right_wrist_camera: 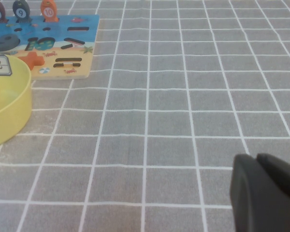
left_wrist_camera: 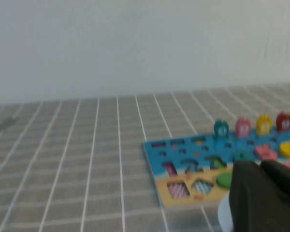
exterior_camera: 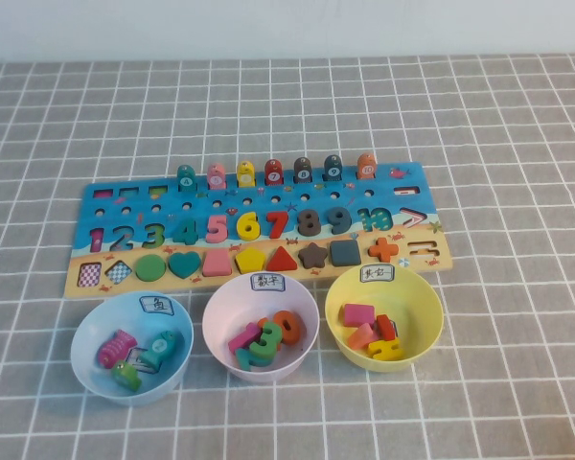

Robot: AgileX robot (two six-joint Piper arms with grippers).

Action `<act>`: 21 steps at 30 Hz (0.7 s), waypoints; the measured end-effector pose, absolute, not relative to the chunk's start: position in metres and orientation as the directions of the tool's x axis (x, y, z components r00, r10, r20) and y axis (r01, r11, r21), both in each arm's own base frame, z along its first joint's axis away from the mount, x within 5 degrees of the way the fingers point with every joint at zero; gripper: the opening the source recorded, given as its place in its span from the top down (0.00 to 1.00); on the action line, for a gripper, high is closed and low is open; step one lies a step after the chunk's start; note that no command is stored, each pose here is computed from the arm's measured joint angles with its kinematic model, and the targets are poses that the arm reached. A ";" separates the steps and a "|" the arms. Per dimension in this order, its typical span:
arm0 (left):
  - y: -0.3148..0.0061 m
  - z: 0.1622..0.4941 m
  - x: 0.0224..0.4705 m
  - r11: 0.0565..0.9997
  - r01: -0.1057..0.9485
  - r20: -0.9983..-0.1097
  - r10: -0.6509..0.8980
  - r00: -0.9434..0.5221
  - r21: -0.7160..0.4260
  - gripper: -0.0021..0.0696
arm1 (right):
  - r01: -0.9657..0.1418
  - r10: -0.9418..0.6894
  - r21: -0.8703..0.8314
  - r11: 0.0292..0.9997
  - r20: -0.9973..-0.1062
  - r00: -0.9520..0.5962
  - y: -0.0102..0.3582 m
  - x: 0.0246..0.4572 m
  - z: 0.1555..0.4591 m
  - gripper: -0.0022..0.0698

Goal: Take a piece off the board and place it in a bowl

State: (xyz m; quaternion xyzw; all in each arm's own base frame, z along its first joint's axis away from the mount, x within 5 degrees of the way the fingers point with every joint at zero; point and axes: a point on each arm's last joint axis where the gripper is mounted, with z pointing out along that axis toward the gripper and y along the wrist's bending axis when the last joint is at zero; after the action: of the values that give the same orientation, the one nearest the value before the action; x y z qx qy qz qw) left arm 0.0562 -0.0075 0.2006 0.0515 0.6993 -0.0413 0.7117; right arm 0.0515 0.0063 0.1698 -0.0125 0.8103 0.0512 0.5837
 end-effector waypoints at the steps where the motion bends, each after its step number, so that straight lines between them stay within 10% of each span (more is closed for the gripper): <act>1: -0.008 0.196 0.056 0.991 0.133 -0.999 0.020 -0.030 0.015 0.97 | -0.080 0.039 0.068 0.994 -0.947 -0.318 0.006 0.051 0.170 0.99; 8: -0.008 0.174 0.053 0.990 0.142 -0.962 0.055 -0.267 0.017 0.98 | -0.080 0.039 0.068 0.994 -0.947 -0.318 0.006 0.051 0.170 0.99; 21: -0.008 0.172 0.052 0.990 0.142 -0.956 0.058 -0.288 0.017 0.98 | -0.078 0.040 0.068 0.995 -0.947 -0.318 0.006 0.051 0.170 0.99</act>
State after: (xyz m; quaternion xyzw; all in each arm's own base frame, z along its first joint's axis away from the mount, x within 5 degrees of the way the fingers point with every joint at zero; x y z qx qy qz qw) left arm 0.0522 -0.0075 0.1718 0.0623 0.8018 -0.0357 0.5932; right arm 0.0515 0.0062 0.1698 -0.0117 0.8103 0.0506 0.5837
